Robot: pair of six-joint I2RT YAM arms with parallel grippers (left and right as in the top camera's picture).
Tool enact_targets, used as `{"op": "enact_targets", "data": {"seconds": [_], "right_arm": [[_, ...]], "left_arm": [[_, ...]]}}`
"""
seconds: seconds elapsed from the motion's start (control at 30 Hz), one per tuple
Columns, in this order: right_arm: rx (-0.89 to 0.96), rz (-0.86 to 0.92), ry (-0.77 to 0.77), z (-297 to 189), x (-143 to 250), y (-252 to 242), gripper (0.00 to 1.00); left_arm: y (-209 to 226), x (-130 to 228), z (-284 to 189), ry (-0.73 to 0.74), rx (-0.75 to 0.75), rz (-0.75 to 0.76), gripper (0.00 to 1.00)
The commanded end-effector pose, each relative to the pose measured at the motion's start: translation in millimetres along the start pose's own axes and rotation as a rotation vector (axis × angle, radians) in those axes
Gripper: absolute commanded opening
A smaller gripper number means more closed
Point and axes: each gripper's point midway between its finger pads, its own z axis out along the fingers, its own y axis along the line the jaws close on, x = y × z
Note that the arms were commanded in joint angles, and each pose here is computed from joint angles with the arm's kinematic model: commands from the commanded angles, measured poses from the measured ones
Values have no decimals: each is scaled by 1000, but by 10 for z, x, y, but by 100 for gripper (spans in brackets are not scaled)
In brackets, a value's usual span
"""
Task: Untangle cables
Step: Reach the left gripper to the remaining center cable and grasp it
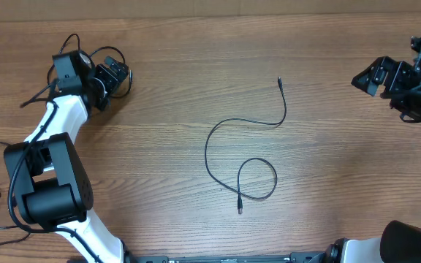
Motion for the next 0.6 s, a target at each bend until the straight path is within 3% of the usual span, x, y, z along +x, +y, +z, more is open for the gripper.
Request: {"op": "enact_targets", "data": {"seconds": [0.0, 0.1, 0.27, 0.37, 0.57], "right_arm": [[20, -17, -12, 3, -27, -20, 100], [20, -18, -12, 3, -27, -20, 100], [20, -17, -11, 3, -25, -20, 100], [19, -17, -12, 3, -26, -19, 100], [19, -17, -12, 3, -26, -19, 100]], "left_arm": [[-318, -98, -218, 0, 61, 153, 100], [-526, -158, -559, -9, 52, 255, 100], [-353, -158, -1253, -46, -205, 225, 100], [-344, -44, -1448, -23, -229, 233, 100], [-428, 301, -1536, 82, -238, 397, 100]]}}
